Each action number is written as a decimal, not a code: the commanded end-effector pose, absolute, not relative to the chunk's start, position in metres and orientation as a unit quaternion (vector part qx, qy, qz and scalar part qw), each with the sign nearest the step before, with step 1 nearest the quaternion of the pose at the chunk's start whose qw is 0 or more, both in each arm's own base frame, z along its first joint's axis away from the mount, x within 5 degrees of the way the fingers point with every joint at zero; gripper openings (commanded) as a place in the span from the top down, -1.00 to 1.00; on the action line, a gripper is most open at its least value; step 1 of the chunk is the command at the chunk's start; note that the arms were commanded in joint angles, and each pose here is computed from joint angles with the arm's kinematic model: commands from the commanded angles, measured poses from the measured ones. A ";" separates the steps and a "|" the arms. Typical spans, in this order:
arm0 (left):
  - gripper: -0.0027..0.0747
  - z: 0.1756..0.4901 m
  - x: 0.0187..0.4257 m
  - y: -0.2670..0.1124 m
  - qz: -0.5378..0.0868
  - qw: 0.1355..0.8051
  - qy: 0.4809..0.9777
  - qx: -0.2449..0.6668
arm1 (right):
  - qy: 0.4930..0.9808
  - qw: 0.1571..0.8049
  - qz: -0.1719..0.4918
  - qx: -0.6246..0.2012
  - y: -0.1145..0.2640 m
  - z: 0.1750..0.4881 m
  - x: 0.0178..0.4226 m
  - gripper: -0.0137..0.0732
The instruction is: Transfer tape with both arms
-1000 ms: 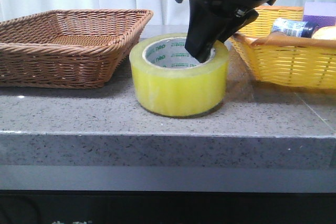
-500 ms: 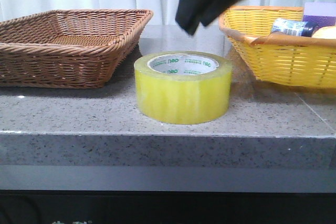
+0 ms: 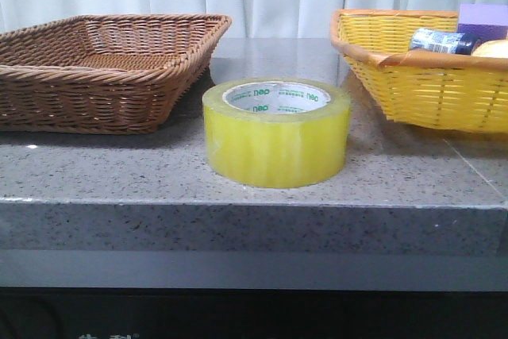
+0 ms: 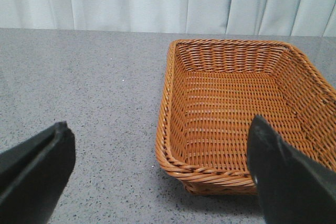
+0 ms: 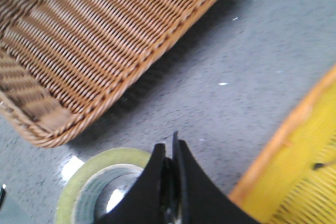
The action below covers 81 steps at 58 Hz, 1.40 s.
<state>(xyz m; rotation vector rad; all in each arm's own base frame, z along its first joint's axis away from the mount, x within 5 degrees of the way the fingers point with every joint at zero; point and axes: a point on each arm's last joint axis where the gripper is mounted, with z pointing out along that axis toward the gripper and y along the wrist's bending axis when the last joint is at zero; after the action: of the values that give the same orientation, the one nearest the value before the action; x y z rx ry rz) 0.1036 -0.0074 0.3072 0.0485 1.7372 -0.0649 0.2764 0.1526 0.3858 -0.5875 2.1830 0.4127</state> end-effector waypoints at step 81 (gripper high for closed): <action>-0.75 0.400 0.268 -0.240 -0.135 0.347 0.807 0.458 | 0.788 0.590 0.132 -0.118 0.049 0.377 0.142 0.84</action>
<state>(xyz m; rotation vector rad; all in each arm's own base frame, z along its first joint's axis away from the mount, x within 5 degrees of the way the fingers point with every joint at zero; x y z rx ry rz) 0.2688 -0.2356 0.3759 1.1587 2.2109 -0.3233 0.1427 0.0512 0.3620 -0.2923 1.9250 0.3198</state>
